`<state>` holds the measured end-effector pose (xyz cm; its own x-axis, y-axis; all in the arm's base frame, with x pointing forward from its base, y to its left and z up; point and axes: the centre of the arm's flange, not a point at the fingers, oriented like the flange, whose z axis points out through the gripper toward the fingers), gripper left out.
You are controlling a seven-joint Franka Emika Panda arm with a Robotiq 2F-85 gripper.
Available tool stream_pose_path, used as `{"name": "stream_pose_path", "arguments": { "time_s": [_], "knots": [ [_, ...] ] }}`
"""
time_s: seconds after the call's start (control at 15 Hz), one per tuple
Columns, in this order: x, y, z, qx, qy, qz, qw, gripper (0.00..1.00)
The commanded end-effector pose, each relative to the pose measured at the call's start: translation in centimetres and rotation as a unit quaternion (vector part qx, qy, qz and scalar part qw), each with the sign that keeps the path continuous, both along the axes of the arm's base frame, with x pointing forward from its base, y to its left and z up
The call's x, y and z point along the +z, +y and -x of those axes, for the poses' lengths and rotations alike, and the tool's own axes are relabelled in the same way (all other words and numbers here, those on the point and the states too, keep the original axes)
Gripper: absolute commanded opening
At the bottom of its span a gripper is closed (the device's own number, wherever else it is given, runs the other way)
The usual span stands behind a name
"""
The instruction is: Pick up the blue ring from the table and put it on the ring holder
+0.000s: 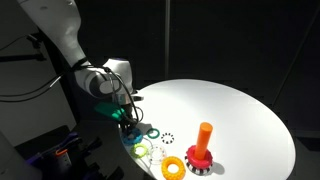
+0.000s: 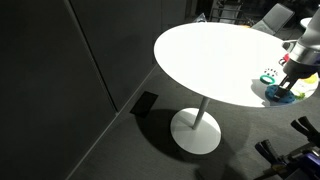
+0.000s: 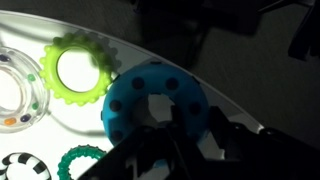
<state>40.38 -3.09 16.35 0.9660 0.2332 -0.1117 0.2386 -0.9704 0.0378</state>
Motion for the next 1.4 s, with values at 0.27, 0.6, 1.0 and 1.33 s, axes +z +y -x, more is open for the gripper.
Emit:
{"name": "stream_pose_path", "arguments": {
  "time_s": [0.27,0.6,1.0,1.33],
  "knots": [
    [5.3,-2.4,-1.6,-0.02,-0.036,0.011,0.9991,0.11],
    [8.9,-4.9,-3.1,-0.037,-0.04,0.019,0.9983,0.11],
    [11.9,-8.7,-5.7,-0.043,-0.008,0.019,0.9989,0.11],
    [15.6,-12.4,-7.4,-0.058,-0.005,0.033,0.9977,0.11]
  ]
}}
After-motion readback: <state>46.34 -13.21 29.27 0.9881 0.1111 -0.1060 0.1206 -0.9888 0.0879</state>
